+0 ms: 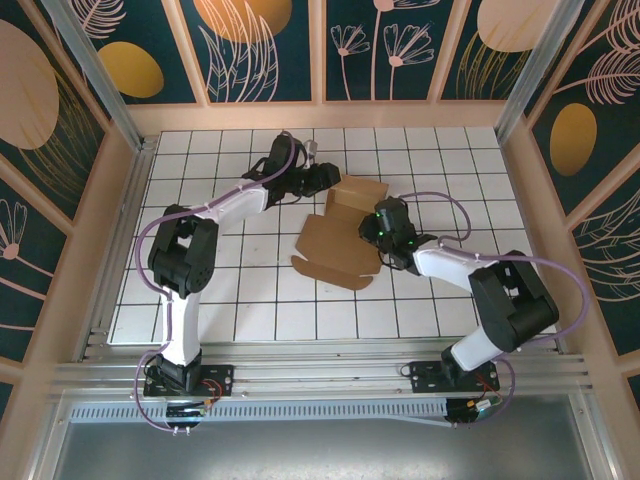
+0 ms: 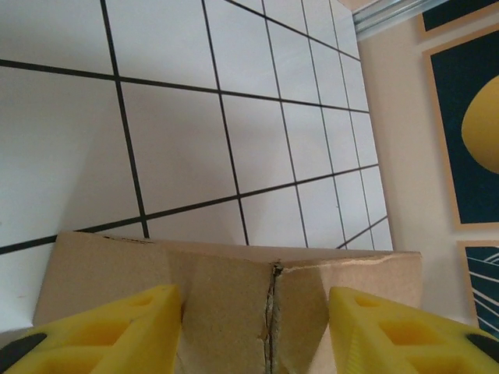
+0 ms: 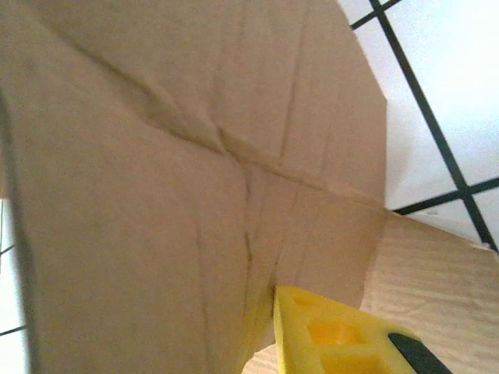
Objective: Fold the paper box
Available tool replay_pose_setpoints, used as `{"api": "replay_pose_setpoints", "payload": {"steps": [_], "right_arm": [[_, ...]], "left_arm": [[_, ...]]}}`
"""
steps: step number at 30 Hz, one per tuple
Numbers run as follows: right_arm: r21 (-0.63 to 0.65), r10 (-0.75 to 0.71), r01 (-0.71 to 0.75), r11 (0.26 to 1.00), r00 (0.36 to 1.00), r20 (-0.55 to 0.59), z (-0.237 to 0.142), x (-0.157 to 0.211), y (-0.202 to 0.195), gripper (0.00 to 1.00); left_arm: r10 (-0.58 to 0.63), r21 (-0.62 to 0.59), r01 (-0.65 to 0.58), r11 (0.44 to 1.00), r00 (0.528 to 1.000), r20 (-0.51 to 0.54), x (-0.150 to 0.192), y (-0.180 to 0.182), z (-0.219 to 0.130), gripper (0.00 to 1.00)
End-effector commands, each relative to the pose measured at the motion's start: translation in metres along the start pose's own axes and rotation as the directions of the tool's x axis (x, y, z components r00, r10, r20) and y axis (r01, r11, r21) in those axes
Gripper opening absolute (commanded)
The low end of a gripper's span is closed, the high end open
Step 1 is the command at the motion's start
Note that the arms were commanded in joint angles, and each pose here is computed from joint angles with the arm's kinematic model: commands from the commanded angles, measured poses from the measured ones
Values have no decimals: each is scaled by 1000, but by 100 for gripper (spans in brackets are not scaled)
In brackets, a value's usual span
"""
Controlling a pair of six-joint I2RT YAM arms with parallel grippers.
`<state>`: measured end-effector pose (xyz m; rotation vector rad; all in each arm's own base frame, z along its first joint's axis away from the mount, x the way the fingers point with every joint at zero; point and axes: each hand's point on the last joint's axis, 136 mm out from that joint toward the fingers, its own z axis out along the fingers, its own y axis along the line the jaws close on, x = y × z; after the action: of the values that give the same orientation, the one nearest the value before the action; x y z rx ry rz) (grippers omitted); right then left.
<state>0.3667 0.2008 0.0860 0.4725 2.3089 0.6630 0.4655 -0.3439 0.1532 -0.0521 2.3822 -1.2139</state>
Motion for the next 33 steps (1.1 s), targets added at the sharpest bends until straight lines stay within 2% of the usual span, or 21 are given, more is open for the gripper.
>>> {"api": "replay_pose_setpoints", "payload": {"steps": [1, 7, 11, 15, 18, 20, 22, 23, 25, 27, 30, 31, 33], "right_arm": [[-47, -5, 4, 999, 1000, -11, 16, -1, 16, 24], [-121, -93, 98, 988, 995, 46, 4, -18, 39, 34], [-175, -237, 250, 952, 967, 91, -23, -21, 45, 44], [-357, -373, 374, 856, 925, 77, -63, -13, 59, 54], [-433, -391, 413, 801, 909, 143, -98, -20, 64, 60], [-435, -392, 441, 785, 898, 201, -117, -30, 62, 67], [-387, -407, 489, 782, 871, 276, -134, -46, 56, 69], [-325, -416, 508, 798, 854, 313, -140, -57, 47, 73], [-177, -487, 580, 795, 785, 384, -145, -76, 24, 74], [-3, -591, 652, 758, 690, 417, -142, -90, -6, 74], [152, -785, 789, 595, 529, 324, -125, -91, -48, 70], [182, -812, 803, 567, 509, 284, -119, -94, -60, 69], [145, -826, 822, 551, 511, 238, -110, -96, -75, 69]], "left_arm": [[-26, 75, 33, 997, 995, -92, 26, -22, -4, 51], [-31, 56, 36, 998, 996, -87, 27, -17, -5, 52], [-30, 40, 34, 999, 996, -82, 26, -14, -3, 52], [-14, 4, 15, 1000, 997, -73, 22, -11, -4, 53], [-3, -14, 2, 1000, 998, -69, 19, -9, -4, 53], [-3, -18, 2, 1000, 997, -75, 20, -7, -2, 53], [-6, -19, 4, 1000, 997, -79, 21, -7, -1, 53], [-6, -19, 5, 1000, 997, -78, 21, -7, -1, 53], [-7, -22, 5, 1000, 997, -80, 22, -5, -1, 53], [-9, -24, 7, 1000, 997, -80, 23, -4, -1, 53], [-10, -25, 8, 1000, 997, -80, 23, -4, -1, 52], [-8, -25, 6, 1000, 997, -80, 23, -4, -2, 52], [-7, -28, 5, 1000, 997, -78, 23, -4, -3, 52]]}}
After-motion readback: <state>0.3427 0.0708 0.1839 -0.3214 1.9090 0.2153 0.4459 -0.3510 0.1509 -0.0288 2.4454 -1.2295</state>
